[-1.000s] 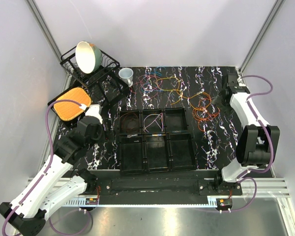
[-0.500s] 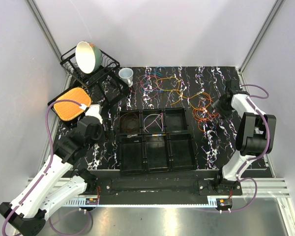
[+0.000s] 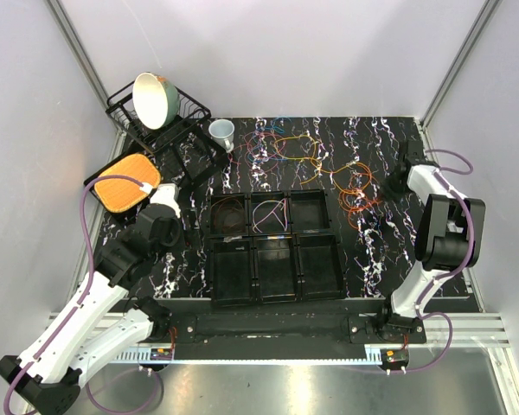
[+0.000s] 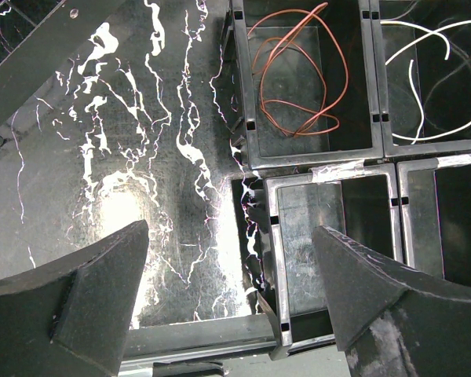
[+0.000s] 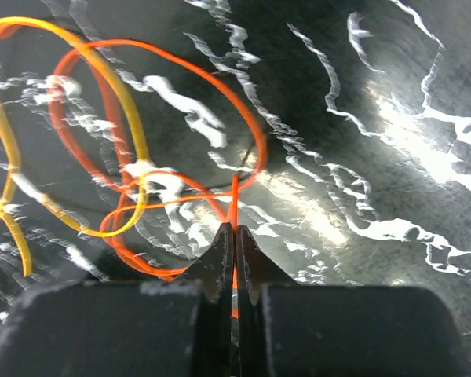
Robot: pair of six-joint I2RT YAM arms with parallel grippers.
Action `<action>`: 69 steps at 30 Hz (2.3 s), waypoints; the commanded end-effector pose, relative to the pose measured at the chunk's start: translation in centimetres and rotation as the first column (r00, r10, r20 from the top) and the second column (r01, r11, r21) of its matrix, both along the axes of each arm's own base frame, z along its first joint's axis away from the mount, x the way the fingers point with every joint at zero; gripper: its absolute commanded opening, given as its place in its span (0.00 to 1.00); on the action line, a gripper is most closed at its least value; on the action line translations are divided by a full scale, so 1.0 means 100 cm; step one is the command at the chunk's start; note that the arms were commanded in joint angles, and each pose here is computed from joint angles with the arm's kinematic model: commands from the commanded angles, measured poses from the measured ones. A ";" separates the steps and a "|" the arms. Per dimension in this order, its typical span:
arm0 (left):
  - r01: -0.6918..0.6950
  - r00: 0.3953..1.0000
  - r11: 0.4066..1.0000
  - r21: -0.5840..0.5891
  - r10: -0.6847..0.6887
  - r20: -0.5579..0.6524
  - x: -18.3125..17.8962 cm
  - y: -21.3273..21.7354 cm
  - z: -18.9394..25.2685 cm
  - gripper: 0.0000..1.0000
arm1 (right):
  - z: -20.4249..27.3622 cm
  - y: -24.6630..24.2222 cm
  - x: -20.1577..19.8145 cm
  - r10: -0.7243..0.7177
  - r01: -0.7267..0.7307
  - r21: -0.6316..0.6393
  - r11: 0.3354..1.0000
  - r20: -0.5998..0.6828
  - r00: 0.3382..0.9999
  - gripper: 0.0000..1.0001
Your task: Untangle the cables
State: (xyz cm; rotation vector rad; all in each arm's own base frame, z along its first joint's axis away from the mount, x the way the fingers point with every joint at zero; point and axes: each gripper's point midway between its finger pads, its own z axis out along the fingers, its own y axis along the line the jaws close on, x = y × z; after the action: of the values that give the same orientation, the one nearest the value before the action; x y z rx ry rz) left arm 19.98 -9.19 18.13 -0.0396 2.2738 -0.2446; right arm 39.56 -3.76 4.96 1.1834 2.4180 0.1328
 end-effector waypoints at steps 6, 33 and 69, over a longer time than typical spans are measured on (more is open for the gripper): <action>0.008 0.999 1.000 -0.021 -0.007 0.033 0.009 -0.005 0.010 0.88 | 0.365 0.081 0.068 0.302 -0.298 -0.151 0.943 0.766 0.567 0.00; -0.001 1.000 1.000 -0.020 0.001 0.022 0.011 -0.004 0.008 0.88 | 0.454 0.128 0.006 0.435 -0.486 -0.265 0.833 0.857 0.277 0.00; -0.016 1.000 1.000 -0.017 0.017 0.014 0.013 -0.001 0.006 0.88 | 0.546 0.234 -0.127 0.494 -0.799 -0.338 0.498 0.868 -0.059 0.00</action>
State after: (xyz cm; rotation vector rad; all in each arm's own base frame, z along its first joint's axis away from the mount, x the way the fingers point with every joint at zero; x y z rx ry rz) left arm 20.42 -8.84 17.35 -0.0657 2.3093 -0.2178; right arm 29.76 19.49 58.44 -0.2343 1.6106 1.1571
